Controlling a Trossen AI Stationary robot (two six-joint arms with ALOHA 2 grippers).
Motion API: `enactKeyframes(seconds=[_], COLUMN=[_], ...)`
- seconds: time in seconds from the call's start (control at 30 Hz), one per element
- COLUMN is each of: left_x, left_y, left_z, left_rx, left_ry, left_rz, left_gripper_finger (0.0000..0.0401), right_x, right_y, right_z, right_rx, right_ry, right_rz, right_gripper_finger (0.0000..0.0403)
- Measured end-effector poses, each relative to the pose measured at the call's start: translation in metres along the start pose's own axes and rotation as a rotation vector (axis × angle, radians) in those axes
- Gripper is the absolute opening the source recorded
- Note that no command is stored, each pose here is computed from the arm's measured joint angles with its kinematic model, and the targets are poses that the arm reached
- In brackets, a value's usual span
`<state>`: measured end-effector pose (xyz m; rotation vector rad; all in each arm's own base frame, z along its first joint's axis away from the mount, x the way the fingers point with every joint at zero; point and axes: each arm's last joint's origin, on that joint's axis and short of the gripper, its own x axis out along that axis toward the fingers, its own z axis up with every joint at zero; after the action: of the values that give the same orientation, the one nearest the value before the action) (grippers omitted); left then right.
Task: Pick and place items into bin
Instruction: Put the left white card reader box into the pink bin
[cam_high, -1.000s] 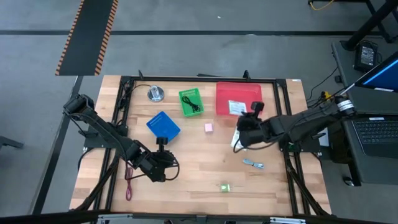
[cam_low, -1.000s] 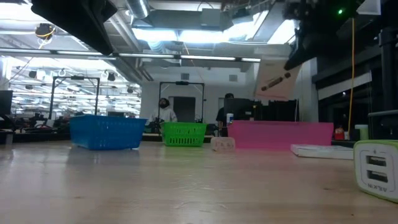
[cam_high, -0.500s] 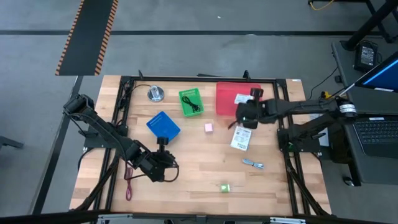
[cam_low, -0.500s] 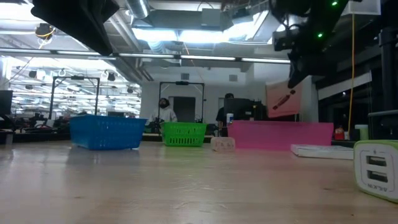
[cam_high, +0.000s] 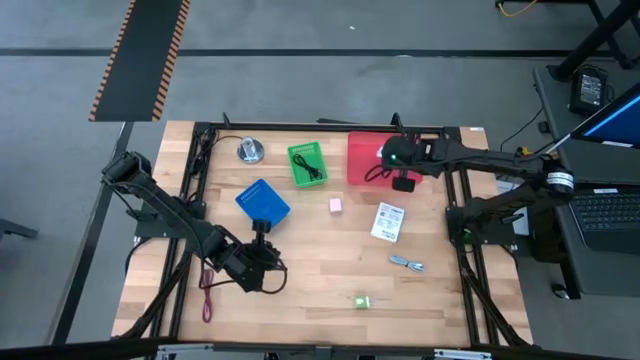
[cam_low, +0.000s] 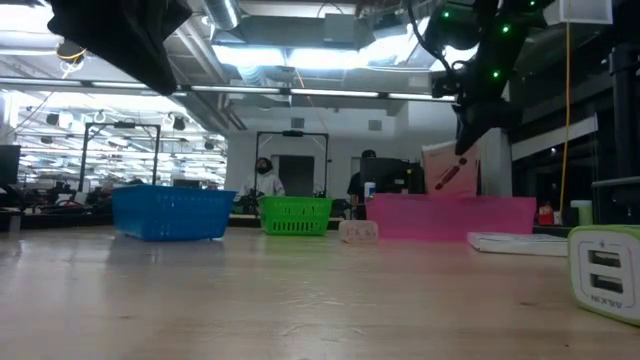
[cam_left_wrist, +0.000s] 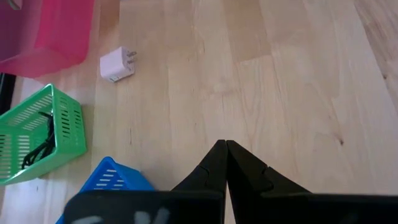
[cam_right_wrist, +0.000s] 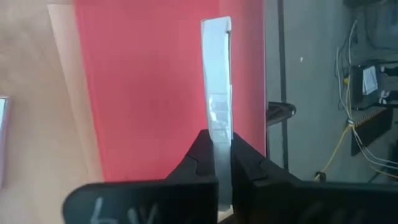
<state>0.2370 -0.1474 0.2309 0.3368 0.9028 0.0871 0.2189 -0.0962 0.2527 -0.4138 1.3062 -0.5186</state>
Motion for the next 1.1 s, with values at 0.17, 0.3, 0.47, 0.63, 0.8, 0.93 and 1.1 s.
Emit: enactKeyframes(seconds=[0.17,0.3,0.47,0.63,0.8,0.93,1.1], left_x=[0.003,0.004,0.005,0.007,0.009,0.009,0.009], left_y=[0.0,0.003,0.008,0.011,0.014,0.014,0.014], left_z=[-0.006,-0.005,-0.004,-0.003,-0.003,-0.002,-0.002], left_rx=[0.015,0.011,-0.004,-0.017,-0.032,-0.039,-0.038], left_ry=[0.023,0.018,0.018,0.021,0.023,0.017,0.017], left_rz=[0.012,0.046,0.064,0.074,0.079,0.077,0.077], left_gripper_finger=[0.0002,0.0002,0.0002,0.0002,0.0002,0.0002,0.0002], right_x=[0.017,0.029,0.037,0.046,0.053,0.057,0.059], right_y=[-0.002,0.002,0.004,0.006,0.005,0.006,0.006], right_z=[-0.012,-0.025,-0.04,-0.051,-0.053,-0.055,-0.059], right_rx=[0.009,0.001,0.001,0.022,-0.004,-0.029,-0.039], right_ry=[-0.019,-0.062,-0.052,-0.044,-0.081,-0.086,-0.059], right_rz=[-0.025,-0.053,-0.061,-0.019,-0.056,-0.065,-0.052], right_gripper_finger=[0.0,0.0,0.0,0.0,0.0,0.0,0.0002])
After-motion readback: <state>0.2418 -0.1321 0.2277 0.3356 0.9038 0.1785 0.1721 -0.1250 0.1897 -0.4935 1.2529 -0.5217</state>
